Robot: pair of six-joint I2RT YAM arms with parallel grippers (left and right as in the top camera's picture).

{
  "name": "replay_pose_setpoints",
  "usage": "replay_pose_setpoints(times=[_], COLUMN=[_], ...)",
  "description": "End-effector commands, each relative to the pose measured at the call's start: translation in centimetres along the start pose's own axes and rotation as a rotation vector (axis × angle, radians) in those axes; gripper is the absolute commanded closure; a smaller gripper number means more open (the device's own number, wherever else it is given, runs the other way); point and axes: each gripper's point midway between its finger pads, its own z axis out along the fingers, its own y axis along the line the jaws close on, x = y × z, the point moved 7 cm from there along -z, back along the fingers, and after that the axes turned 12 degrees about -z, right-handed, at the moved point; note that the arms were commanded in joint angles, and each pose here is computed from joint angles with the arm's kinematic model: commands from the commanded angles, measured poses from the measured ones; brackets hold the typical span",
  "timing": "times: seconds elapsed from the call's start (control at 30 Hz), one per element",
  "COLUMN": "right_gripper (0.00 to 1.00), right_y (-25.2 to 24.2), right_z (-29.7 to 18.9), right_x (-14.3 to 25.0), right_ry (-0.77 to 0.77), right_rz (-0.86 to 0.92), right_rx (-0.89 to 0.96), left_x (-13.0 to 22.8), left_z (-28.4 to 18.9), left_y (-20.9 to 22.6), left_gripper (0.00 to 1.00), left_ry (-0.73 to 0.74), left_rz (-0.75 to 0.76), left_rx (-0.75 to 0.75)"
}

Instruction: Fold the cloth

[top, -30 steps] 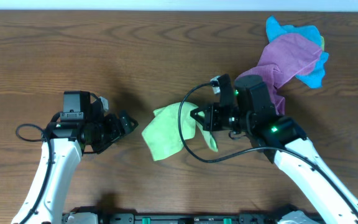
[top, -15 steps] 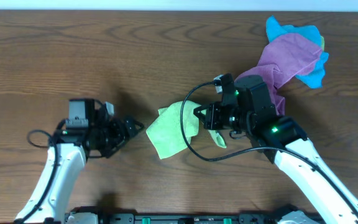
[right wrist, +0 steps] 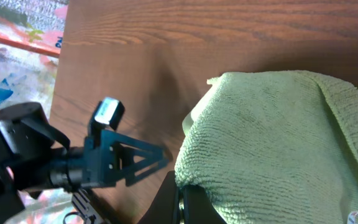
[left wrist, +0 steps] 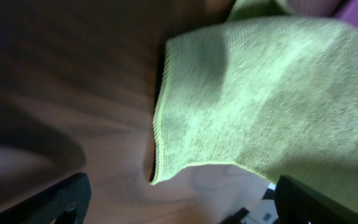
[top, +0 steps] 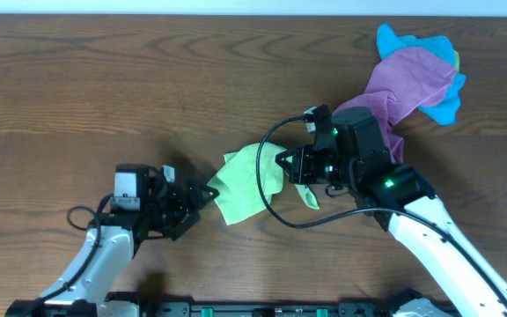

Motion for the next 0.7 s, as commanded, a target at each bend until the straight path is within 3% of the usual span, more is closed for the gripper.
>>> replay_pose_setpoints(times=[0.0,0.67], right_gripper=[0.98,0.98], right_y=[0.2,0.2], right_z=[-0.1,-0.1], right_x=[0.1,0.1], right_ry=[-0.002,-0.002], right_rz=[0.000,0.015], right_rx=[-0.001,-0.001], left_x=[0.5,1.0], left_z=[0.6,5.7], left_y=[0.8,0.7], left_gripper=[0.05,0.05], left_ry=[0.001,-0.004], left_rz=[-0.087,-0.135], left_rx=[-0.019,-0.046])
